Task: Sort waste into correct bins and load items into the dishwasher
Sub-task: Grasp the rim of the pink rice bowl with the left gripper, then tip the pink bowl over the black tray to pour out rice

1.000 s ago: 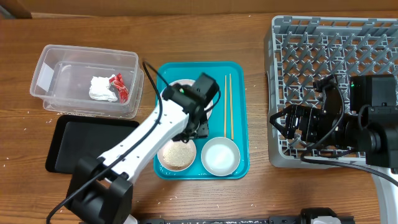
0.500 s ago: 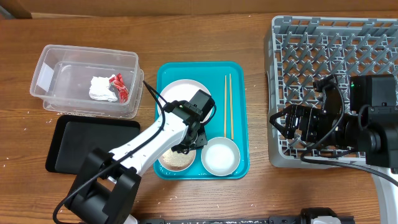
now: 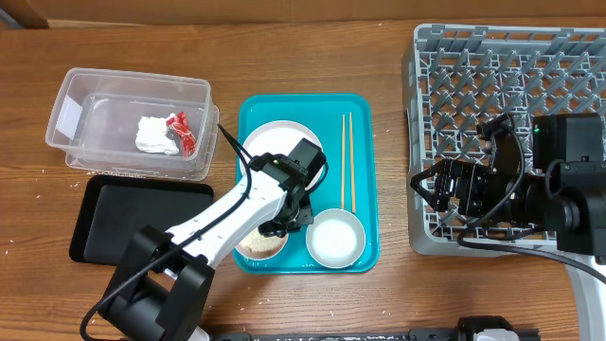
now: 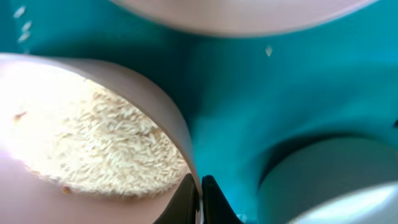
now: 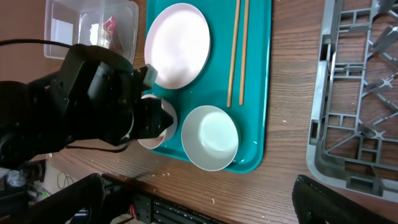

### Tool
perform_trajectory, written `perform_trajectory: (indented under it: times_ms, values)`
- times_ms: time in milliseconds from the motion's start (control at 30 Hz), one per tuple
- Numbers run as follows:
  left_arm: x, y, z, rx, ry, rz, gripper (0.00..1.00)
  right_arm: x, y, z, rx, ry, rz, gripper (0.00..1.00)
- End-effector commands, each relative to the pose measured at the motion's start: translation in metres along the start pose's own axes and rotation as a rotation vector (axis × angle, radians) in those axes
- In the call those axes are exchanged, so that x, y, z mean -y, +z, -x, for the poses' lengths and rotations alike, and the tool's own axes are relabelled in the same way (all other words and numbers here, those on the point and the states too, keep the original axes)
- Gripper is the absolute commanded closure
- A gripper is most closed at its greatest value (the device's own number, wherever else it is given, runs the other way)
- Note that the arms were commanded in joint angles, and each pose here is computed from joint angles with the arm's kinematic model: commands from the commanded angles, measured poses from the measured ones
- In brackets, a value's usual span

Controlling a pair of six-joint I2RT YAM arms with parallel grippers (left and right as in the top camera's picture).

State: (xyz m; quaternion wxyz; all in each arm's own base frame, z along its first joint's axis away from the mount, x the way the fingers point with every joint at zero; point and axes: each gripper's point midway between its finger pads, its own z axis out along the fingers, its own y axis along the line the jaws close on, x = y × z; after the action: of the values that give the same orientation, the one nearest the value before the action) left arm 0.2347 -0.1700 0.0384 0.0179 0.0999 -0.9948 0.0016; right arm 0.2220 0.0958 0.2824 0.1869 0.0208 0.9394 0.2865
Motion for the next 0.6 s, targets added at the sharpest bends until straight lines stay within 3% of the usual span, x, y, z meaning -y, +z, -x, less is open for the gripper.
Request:
perform_trajectory:
  times_ms: [0,233,567]
  values:
    - [-0.002,-0.016,0.004,0.011,0.033,0.038,0.96,-0.002,0.000,-0.001,-0.002,-0.012,0.008,0.02]
    - [-0.007,-0.072,0.013,0.063,0.145,0.007,0.96,-0.002,0.000,-0.001,-0.002,-0.011,0.008,0.02]
    - [-0.056,-0.147,0.044,0.142,0.131,-0.404,0.96,-0.002,0.000,-0.003,-0.011,-0.005,0.006,0.02]
